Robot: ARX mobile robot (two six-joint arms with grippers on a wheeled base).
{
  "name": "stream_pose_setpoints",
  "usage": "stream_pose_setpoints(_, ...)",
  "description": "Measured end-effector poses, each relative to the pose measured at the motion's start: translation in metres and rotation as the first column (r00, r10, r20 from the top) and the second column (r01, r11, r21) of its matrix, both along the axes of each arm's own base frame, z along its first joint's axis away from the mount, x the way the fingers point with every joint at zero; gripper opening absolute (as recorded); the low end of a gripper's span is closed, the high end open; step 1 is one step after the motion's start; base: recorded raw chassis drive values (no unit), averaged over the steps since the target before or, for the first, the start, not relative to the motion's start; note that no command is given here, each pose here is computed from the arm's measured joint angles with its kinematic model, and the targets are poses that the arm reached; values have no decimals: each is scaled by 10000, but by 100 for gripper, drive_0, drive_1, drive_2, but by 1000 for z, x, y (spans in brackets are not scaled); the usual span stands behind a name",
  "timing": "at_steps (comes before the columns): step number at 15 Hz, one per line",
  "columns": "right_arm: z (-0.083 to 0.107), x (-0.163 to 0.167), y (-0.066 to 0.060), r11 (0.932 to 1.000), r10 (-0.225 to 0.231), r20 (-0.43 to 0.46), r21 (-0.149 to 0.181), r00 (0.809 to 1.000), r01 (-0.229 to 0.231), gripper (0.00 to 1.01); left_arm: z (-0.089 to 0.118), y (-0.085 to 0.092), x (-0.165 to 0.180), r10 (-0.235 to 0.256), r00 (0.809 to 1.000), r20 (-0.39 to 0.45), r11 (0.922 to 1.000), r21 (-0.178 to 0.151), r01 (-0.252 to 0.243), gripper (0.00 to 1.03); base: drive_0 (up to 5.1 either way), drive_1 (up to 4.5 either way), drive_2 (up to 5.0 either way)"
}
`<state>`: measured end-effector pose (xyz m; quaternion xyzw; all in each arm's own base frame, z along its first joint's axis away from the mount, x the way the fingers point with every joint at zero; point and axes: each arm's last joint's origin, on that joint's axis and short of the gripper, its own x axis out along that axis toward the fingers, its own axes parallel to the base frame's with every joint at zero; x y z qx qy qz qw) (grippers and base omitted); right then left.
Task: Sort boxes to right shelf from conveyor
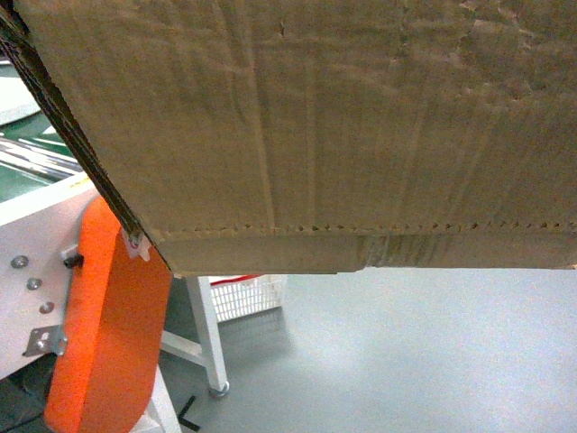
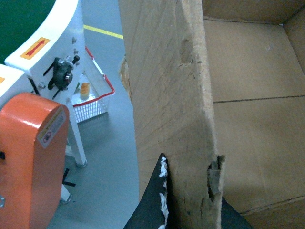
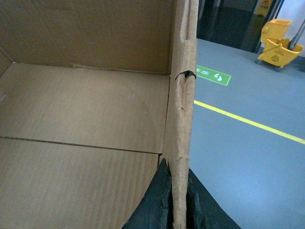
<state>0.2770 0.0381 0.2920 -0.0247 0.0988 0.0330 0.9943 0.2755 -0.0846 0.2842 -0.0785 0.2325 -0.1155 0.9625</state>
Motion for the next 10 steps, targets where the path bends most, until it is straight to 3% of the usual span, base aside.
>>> stream_pose_setpoints(10, 0, 0, 0, 10000, 0, 0, 0, 10000, 0, 4, 0, 0, 0, 0, 10000, -4, 10000, 1, 0, 4, -151, -151, -151)
